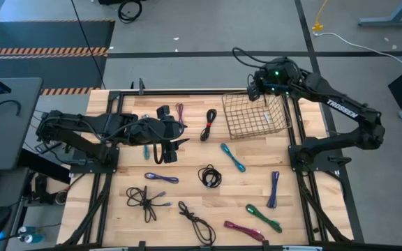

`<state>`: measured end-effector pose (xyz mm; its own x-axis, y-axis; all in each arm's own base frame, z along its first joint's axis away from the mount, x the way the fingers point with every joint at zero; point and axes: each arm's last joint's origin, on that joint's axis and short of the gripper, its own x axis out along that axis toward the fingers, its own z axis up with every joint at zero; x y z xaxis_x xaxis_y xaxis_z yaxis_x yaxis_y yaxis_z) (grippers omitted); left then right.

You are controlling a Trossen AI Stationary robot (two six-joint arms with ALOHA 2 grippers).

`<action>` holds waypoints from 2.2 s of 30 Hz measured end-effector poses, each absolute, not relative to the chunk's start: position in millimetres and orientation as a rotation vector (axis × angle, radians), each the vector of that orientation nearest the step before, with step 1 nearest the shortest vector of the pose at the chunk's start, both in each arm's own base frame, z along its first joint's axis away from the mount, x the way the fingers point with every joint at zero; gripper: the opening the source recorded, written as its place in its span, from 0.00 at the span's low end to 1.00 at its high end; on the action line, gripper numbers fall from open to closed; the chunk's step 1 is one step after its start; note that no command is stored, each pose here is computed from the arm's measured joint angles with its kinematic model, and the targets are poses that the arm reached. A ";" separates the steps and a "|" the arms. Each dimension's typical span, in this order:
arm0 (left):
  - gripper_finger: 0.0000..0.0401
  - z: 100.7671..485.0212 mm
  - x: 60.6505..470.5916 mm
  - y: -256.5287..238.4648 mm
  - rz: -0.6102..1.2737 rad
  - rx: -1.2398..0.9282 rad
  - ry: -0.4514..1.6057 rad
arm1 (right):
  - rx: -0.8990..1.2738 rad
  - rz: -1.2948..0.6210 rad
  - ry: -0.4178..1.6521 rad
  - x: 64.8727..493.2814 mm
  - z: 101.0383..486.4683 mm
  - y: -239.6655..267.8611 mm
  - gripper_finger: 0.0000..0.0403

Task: Pick and place USB-C Cables
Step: Put the black charger cable into the wire basket

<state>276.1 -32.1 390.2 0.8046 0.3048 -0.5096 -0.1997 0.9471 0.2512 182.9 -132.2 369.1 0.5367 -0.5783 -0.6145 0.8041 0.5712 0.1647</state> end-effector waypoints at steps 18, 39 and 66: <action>0.51 390.2 276.0 -32.1 0.272 0.189 0.576 | 0.584 -0.838 0.499 166.3 311.2 -111.0 0.10; 0.51 390.1 276.0 -32.1 0.274 0.182 0.576 | 0.743 -0.874 0.338 128.0 248.9 -89.7 0.10; 0.51 390.0 276.1 -32.1 0.280 0.160 0.573 | 0.795 -0.858 0.276 143.8 213.6 -133.4 0.10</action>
